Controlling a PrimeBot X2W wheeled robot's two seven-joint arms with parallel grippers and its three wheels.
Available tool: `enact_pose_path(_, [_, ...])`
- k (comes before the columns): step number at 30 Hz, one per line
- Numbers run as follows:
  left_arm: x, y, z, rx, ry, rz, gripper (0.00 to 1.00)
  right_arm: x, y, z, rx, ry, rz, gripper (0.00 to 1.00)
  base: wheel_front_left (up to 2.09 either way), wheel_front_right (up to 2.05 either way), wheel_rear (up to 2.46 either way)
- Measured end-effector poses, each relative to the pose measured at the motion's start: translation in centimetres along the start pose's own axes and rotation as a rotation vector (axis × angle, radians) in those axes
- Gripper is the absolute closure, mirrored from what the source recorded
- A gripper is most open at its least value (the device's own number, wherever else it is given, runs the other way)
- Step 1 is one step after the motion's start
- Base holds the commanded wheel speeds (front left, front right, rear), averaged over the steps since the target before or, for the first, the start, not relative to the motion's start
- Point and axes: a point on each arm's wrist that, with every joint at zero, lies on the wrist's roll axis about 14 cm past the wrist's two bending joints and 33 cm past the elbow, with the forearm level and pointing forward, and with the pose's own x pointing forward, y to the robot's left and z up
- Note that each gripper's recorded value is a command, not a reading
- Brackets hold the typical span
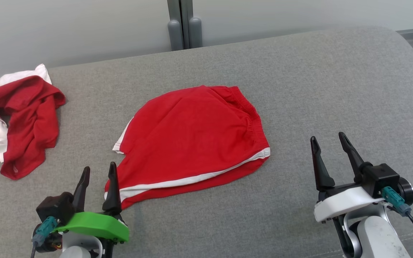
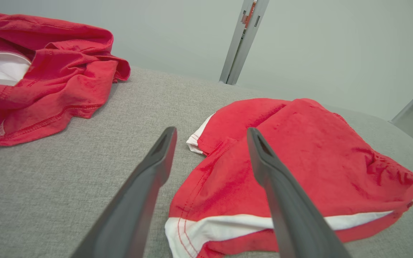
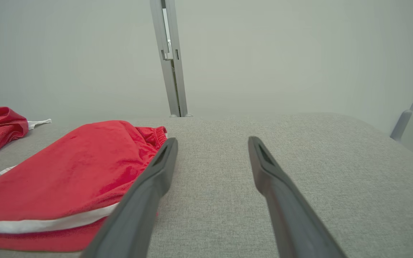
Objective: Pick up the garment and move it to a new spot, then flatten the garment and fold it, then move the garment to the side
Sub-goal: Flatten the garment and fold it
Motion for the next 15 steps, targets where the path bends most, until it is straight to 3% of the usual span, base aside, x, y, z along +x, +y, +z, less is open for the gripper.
enact_pose_path(15, [-3.2, -0.1, 0.9, 0.008, -0.053, 0.04, 0.0, -0.3, 2.4, 2.0, 0.009, -0.056, 0.069, 0.0, 0.0, 0.0, 0.0])
